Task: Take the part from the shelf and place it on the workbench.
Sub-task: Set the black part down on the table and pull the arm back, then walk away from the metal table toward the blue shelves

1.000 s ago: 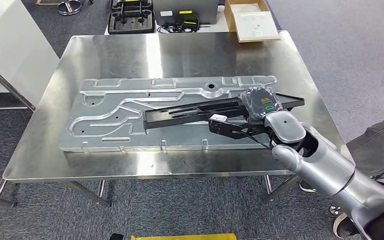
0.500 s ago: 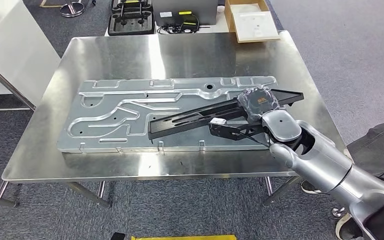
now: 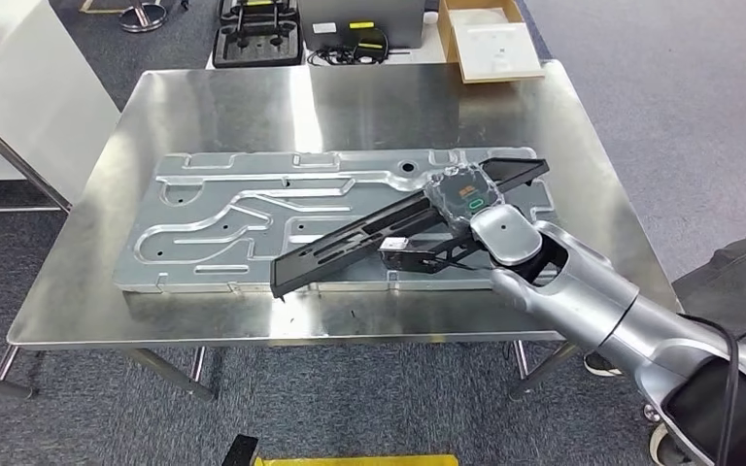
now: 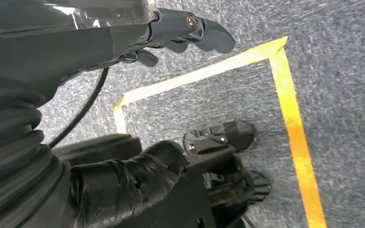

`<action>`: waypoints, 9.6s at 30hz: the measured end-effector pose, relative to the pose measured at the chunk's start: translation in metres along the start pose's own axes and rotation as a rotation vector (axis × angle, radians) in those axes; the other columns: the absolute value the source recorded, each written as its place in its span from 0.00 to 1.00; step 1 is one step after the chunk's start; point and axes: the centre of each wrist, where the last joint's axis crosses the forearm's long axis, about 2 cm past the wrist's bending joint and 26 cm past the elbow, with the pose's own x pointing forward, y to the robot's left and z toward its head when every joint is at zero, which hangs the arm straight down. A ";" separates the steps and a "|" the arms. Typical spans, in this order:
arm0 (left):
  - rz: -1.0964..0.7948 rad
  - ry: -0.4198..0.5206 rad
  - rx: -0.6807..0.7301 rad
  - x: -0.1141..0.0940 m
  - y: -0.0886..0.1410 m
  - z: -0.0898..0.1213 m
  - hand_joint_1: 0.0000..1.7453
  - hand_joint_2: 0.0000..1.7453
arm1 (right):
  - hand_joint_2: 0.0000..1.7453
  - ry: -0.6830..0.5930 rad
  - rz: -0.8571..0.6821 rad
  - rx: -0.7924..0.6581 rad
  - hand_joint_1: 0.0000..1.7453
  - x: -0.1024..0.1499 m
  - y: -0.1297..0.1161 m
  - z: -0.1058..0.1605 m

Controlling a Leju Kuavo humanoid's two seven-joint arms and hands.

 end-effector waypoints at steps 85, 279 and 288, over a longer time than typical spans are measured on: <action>-0.008 -0.042 -0.021 0.010 -0.015 0.003 0.00 0.00 | 0.00 0.420 0.101 0.189 0.00 -0.066 0.126 0.026; 0.020 0.212 -0.004 -0.023 -0.013 0.009 0.00 0.00 | 0.00 0.992 -1.605 1.322 0.00 0.218 0.313 0.314; 0.019 0.209 -0.004 -0.021 -0.013 0.009 0.00 0.00 | 0.00 0.998 -1.591 1.333 0.00 0.217 0.314 0.319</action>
